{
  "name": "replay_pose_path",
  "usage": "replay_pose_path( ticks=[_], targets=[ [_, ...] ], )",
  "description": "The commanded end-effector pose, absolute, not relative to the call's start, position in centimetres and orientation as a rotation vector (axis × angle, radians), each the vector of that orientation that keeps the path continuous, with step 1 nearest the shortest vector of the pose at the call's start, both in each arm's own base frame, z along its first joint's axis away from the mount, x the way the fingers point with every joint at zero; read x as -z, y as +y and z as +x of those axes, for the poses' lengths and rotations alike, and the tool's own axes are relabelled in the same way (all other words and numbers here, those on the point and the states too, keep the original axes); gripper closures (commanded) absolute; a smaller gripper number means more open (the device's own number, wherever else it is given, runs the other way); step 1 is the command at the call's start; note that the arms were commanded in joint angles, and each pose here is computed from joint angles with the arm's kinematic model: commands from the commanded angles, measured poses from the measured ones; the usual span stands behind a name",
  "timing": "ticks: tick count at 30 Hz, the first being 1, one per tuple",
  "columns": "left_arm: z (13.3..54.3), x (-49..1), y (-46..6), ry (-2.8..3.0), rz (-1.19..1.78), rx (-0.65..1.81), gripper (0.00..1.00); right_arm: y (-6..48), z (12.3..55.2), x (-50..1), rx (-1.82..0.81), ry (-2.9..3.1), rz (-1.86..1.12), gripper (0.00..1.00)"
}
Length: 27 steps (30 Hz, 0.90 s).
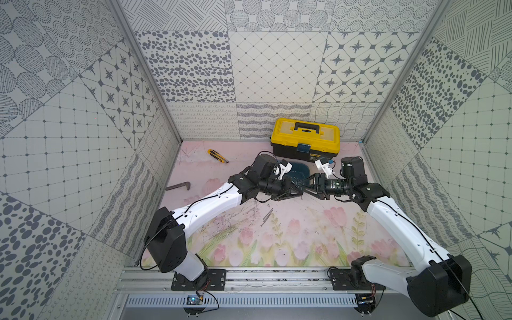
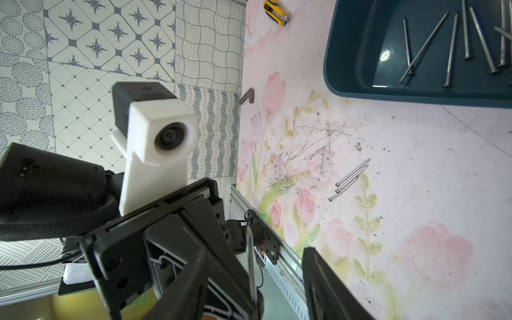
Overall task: Put the nails on the desktop into the storage box
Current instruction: Pick up the nail from the center of the board.
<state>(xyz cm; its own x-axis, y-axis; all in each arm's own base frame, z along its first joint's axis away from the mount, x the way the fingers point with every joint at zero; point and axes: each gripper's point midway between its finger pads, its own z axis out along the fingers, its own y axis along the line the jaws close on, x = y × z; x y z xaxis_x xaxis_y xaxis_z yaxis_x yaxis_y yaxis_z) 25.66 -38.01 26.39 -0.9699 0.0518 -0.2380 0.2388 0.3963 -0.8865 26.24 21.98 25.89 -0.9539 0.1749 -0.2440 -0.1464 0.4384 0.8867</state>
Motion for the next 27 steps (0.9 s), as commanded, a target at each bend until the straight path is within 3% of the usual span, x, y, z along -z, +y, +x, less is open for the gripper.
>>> replay_pose_path(
  ticks=[1,6,16,18,27],
  targets=[
    [26.0,-28.8,-38.9,2.377,0.311,1.729,1.00,22.6,26.5,-27.1,-1.526,2.345,-0.040,0.47],
    [26.2,-28.2,-38.9,2.383,0.302,1.728,1.00,22.5,26.4,-27.1,-1.516,2.341,-0.036,0.60],
    [26.2,-27.3,-38.8,2.417,0.296,1.715,0.97,22.1,26.5,-27.5,-1.485,2.319,-0.016,0.99],
    [26.2,-27.4,-38.8,2.421,0.296,1.712,0.76,22.1,26.6,-27.5,-1.475,2.317,-0.012,1.00],
    [27.4,-28.7,-36.1,2.377,0.269,1.621,0.24,22.1,29.0,-26.8,-1.386,2.327,-0.039,1.00]
  ],
)
